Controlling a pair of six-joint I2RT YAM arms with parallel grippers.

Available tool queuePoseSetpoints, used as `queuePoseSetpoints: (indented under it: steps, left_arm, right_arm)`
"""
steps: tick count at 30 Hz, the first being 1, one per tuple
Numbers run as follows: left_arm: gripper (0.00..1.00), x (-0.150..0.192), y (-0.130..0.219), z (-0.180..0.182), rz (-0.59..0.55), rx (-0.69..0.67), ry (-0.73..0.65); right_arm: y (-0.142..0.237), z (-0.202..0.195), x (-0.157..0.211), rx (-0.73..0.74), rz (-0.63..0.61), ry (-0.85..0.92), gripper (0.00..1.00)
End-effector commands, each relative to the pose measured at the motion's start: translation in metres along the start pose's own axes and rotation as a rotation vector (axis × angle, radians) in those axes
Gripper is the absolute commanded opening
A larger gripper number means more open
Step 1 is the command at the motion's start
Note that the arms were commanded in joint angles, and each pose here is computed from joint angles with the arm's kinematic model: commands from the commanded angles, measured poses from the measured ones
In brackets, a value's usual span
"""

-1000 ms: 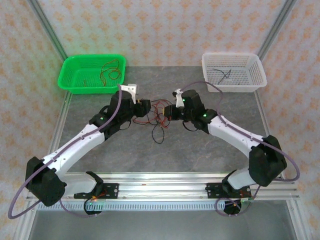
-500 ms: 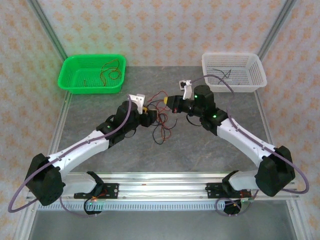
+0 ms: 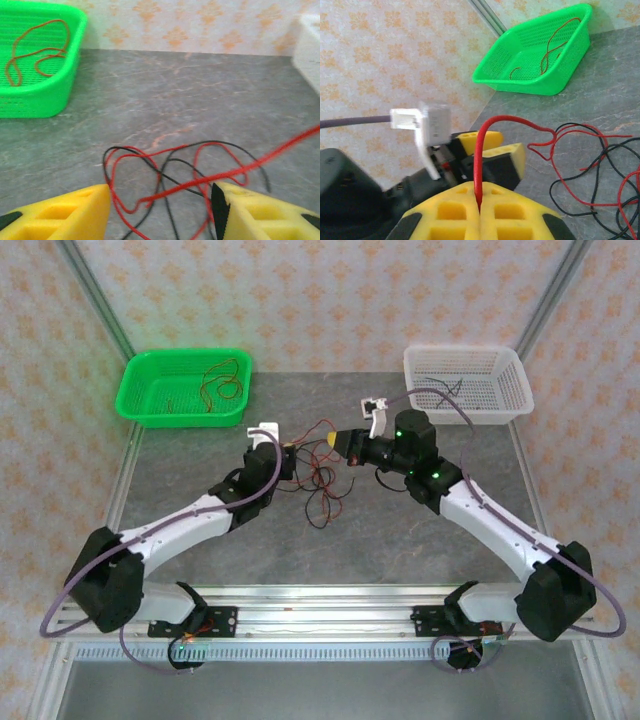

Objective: Untangle the cables

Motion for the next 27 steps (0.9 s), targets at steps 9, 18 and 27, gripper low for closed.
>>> queuePoseSetpoints:
  steps: [9,18,27]
  left_arm:
    - [0.52,0.014,-0.046,0.02,-0.023,-0.2,0.058]
    - [0.52,0.04,-0.065,0.04,0.046,-0.199,0.126]
    - [0.51,0.054,-0.07,0.048,0.075,-0.181,0.158]
  right_arm:
    - [0.033,0.039,-0.03,-0.051,-0.089,0.017,0.0]
    - [0.063,0.068,-0.059,0.014,-0.172,0.031,0.0]
    - [0.088,0.101,-0.093,0.025,-0.238,0.1,0.0]
Point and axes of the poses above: each hand's point on the last joint's axis, 136 mm out from that joint toward the fingers, its own y axis back along the fingers, its own z axis along the line the jaws close on, x = y × z, the point moved 9 cm from there along y, back along the fingers, and after that the axes turned 1 degree about y, right-handed, at the moved point
